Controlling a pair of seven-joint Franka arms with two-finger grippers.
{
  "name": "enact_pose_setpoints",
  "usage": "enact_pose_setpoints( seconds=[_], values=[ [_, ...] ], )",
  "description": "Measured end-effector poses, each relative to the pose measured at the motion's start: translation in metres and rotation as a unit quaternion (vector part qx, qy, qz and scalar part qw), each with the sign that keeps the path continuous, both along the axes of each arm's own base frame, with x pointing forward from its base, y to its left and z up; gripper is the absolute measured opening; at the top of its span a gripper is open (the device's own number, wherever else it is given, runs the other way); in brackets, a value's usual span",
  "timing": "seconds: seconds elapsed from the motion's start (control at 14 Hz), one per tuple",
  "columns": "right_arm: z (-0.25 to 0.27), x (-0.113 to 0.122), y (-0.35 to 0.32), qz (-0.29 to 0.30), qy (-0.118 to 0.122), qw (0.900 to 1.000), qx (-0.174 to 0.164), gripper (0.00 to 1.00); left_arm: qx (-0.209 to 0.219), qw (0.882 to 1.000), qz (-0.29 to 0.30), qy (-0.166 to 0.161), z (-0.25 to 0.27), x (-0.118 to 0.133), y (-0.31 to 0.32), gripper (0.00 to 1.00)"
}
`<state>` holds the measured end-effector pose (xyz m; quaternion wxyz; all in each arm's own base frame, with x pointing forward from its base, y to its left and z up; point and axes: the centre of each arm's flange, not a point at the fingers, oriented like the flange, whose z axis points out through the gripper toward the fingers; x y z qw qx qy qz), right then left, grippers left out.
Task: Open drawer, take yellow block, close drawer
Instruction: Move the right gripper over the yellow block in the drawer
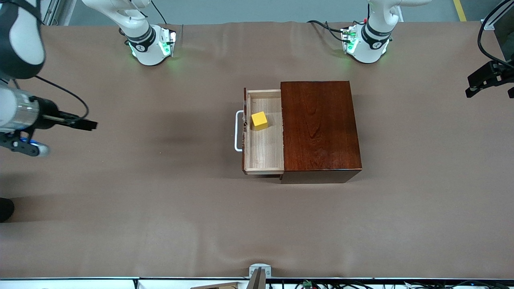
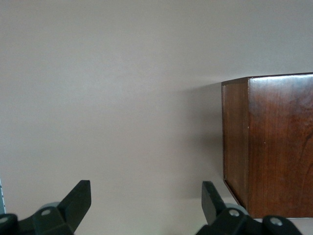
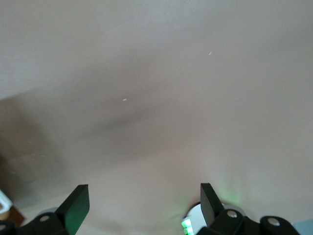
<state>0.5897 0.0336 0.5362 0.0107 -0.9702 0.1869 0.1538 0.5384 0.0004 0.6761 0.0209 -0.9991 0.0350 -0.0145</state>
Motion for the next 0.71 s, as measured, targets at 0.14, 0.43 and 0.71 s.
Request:
enact_pose_setpoints(
  seconds=[0.14, 0.43, 0.71],
  values=[
    [0.0, -0.003, 0.039, -0.036, 0.006, 0.999, -0.015, 1.0, 0.0, 1.0, -0.009, 0.002, -0.001, -0.001, -0.01, 1.0],
    [-0.003, -0.013, 0.093, -0.066, 0.014, 0.997, -0.038, 1.0, 0.001, 1.0, -0.026, 0.008, -0.003, -0.003, -0.03, 1.0],
    [-0.003, -0.017, 0.109, -0.099, 0.018, 0.994, -0.047, 1.0, -0.006, 0.999, -0.028, 0.014, -0.007, -0.004, -0.036, 1.0]
  ],
)
